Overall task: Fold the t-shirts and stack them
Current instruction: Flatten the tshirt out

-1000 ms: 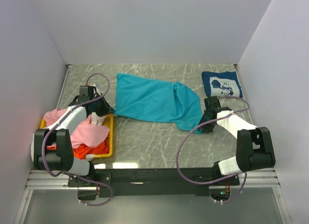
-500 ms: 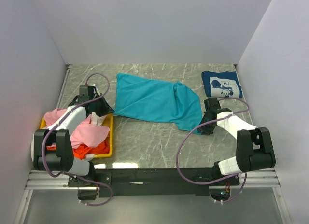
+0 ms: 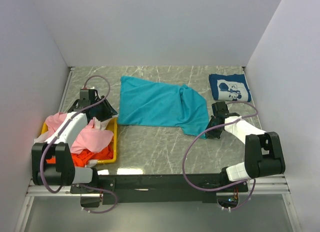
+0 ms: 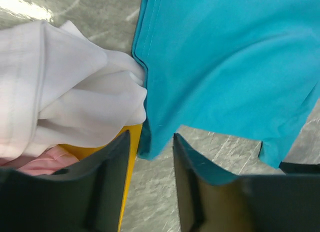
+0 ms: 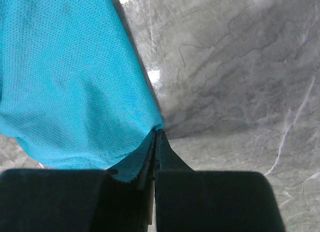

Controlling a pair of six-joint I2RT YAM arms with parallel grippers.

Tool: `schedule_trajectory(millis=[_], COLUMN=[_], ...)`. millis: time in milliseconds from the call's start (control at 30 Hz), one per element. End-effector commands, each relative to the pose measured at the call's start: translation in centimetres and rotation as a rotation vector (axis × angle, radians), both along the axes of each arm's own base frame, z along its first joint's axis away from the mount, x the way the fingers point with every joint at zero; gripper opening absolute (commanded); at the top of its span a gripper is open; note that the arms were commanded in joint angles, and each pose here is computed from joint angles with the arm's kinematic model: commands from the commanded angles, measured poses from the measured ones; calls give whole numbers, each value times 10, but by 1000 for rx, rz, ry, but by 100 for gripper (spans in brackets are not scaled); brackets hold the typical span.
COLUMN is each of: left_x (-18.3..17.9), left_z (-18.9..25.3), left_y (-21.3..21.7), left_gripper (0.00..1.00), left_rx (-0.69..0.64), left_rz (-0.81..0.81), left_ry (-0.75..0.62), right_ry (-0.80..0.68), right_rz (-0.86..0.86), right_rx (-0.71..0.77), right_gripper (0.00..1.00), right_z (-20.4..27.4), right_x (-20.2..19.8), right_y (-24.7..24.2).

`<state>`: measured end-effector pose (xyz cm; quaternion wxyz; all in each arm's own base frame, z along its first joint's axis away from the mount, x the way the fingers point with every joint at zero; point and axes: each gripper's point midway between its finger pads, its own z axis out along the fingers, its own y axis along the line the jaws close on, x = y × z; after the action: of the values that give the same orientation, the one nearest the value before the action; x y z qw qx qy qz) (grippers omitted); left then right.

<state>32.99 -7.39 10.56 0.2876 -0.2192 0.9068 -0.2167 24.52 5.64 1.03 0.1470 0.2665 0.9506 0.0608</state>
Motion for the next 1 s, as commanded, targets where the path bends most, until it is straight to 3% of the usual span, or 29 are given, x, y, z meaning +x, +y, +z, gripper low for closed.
schedule_trajectory(millis=[0, 133, 333, 567, 967], left_x=[2, -2, -2, -7, -35], left_z=[20, 26, 24, 27, -16], left_y=[9, 18, 11, -20, -70], left_gripper=[47, 50, 45, 45, 44], left_rx=[21, 43, 61, 29, 80], left_rz=[66, 120, 88, 15, -119], left_ry=[-52, -81, -73, -70, 92], right_ry=[40, 40, 39, -4, -14], right_rz=[1, 2, -11, -111, -282], right_rx=[-6, -6, -14, -42, -109], right_gripper=[0, 0, 0, 0, 0], right_z=[-10, -10, -9, 4, 28], right_x=[-14, -17, -20, -16, -18], right_y=[-3, -3, -5, -33, -86])
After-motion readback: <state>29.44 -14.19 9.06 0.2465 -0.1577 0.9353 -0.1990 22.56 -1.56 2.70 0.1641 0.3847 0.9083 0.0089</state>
